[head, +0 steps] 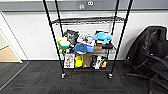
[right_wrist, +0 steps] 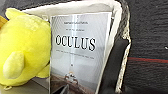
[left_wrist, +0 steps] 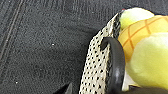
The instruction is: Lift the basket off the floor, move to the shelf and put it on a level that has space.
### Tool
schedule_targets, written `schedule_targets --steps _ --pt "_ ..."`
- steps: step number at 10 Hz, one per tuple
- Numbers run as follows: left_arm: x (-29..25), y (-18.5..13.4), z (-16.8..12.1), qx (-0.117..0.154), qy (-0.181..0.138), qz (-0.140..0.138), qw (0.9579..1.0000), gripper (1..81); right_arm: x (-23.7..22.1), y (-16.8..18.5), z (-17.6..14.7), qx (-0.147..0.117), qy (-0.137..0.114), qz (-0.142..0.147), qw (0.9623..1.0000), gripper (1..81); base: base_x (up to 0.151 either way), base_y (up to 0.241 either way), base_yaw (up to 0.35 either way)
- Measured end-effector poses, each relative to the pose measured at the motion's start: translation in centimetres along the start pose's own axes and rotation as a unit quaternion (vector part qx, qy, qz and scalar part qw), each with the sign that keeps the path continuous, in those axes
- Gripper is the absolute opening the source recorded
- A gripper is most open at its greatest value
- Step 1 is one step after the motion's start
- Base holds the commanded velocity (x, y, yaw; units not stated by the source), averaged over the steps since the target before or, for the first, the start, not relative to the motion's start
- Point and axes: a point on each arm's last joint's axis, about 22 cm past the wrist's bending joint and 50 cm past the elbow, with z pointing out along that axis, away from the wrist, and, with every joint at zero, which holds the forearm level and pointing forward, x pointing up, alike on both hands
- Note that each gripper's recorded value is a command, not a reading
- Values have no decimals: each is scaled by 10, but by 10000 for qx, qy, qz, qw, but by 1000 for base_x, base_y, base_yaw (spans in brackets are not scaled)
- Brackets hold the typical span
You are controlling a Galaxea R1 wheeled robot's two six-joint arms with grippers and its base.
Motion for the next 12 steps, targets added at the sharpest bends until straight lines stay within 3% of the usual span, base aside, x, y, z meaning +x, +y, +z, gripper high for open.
schedule_targets --steps 5,6,7,12 --pt "0 9 5 -59 70 10 10000 811 2 -2 6 -22 50 199 9998 811 0 0 0" --pt "6 13 6 -101 221 51 9997 10 2 -3 7 -34 48 251 9997 811 0 0 0" --pt "7 20 8 -150 274 108 9995 10 1 0 6 -60 54 290 9995 10 0 0 0" --pt "4 24 6 -234 235 96 9994 10 0 5 5 -102 54 309 9995 10 0 0 0"
